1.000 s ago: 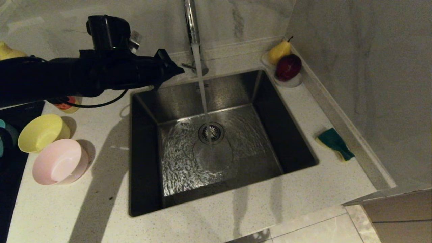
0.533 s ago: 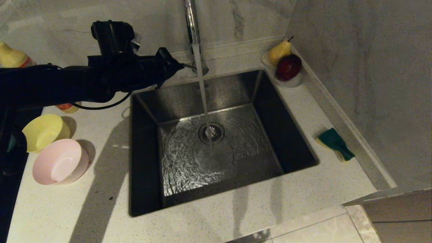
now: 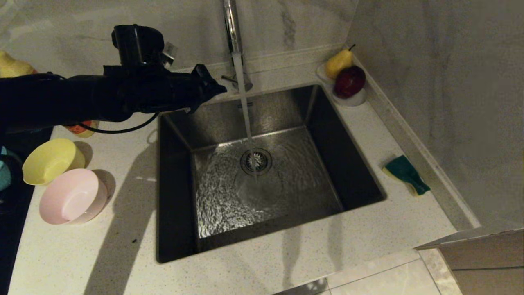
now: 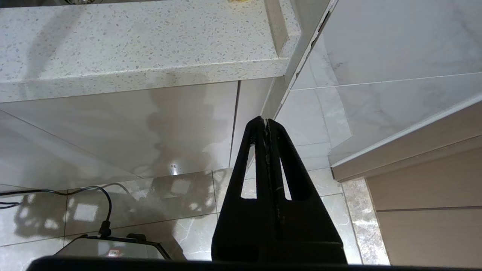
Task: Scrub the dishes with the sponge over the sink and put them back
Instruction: Turn off the faucet
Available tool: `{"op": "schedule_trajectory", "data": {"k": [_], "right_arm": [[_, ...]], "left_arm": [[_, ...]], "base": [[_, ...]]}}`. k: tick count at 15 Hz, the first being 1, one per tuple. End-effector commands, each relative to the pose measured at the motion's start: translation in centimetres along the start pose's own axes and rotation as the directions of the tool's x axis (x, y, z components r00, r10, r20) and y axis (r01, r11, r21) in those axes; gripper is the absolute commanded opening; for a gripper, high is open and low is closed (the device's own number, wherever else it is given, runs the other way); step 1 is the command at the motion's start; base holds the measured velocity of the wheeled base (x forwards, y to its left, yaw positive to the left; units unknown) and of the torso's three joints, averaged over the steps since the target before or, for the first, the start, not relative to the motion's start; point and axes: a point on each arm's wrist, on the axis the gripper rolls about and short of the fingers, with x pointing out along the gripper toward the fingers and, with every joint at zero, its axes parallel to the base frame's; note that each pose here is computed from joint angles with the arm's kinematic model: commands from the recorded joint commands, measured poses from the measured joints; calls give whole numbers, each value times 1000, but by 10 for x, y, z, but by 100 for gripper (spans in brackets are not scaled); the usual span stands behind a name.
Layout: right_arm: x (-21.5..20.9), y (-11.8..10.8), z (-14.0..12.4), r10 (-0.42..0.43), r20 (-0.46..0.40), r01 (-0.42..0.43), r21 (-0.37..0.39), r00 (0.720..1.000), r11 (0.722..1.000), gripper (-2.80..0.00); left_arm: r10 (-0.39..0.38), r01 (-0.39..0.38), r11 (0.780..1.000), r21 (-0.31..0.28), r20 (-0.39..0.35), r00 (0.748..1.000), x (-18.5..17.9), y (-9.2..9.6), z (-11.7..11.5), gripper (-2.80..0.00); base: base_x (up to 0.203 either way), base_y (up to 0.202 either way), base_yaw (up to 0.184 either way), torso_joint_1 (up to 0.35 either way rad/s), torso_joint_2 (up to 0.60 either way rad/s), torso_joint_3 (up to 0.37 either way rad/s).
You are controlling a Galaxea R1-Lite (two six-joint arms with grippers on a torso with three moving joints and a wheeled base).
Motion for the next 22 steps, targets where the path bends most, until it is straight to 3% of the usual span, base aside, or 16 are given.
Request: {"op": "schedule_trajectory", "data": {"k": [1,4,7,17,22], "right_arm": [[0,0,0,1,0,-1,-1,1000,1000,-280],[0,0,0,1,0,-1,-1,1000,1000,-280],[0,0,0,1,0,-1,-1,1000,1000,-280],[0,0,0,1,0,-1,-1,1000,1000,-280],[0,0,0,1,0,-1,-1,1000,1000,-280]], "left_arm": [[13,-13,1000,17,-21,1000,-9,-5,1,-280],[-27,27,1000,14,-8,1000,-18,-15,8,-280],[-75,75,997,-33,2,997,-17,-18,12,-280],[-68,67,996,-54,-20,997,-2,-8,2,-280],[-75,76,995,-66,8,997,5,-4,2,-280]], "base": [[0,0,0,0,0,0],[0,0,0,0,0,0],[0,0,0,0,0,0],[0,0,0,0,0,0],[0,0,0,0,0,0]]}}
